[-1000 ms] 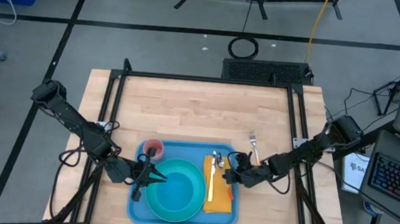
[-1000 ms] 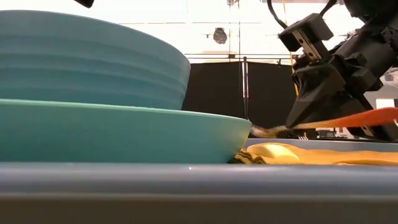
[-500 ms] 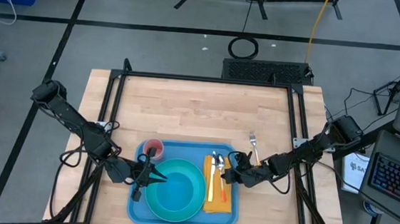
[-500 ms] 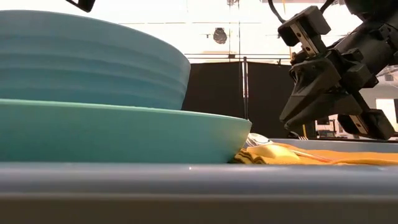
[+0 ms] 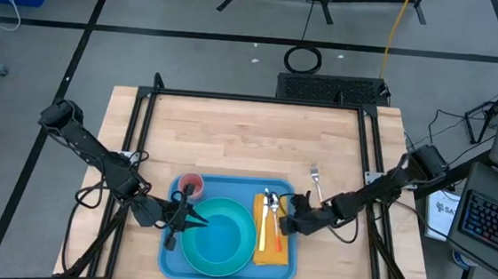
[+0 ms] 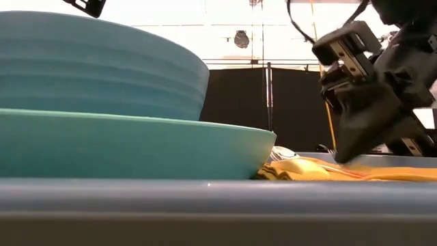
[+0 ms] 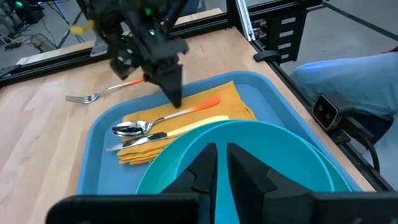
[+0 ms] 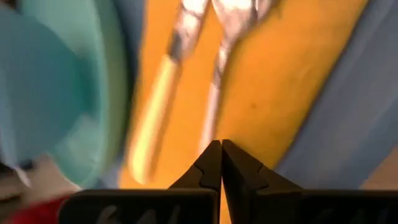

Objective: Set up tray
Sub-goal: Put the spoon to the right of the knife on the napkin

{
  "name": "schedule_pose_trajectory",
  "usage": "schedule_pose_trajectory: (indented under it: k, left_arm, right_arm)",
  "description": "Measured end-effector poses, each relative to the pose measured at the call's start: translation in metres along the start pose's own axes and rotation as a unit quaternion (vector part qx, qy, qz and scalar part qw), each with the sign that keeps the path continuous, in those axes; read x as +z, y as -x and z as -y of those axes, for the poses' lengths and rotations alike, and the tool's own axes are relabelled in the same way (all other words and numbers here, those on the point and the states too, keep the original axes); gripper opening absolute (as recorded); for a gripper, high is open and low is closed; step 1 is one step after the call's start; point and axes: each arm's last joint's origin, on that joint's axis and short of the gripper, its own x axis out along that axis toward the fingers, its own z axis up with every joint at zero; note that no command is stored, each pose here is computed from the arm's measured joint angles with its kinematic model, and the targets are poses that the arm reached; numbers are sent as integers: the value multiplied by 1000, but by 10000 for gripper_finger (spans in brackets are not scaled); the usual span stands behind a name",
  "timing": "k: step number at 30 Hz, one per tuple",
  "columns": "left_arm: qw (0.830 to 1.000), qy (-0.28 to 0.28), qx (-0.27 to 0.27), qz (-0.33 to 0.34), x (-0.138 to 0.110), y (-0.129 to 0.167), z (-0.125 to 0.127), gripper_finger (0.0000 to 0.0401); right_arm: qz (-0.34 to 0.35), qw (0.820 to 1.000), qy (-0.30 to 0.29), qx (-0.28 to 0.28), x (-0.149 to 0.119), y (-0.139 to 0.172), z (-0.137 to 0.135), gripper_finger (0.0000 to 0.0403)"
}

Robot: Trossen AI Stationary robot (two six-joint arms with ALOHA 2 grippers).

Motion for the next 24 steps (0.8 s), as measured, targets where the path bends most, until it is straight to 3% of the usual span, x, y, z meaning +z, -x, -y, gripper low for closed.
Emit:
schedule_pose_trajectory:
  k: [4,9,24]
  left_arm:
    - [1000,2,2,2,0,0,-1,42]
    - [1000,4,1,3,1,0,-1,42]
    - [1000,3,1,3,1,0,-1,42]
  right_arm:
    - [-38,997,57,-32,0,-13,-11,0]
    - [-29,994,91,-56,0,-16,-23,0]
    - [-24,994,90,-53,6,-17,-26,0]
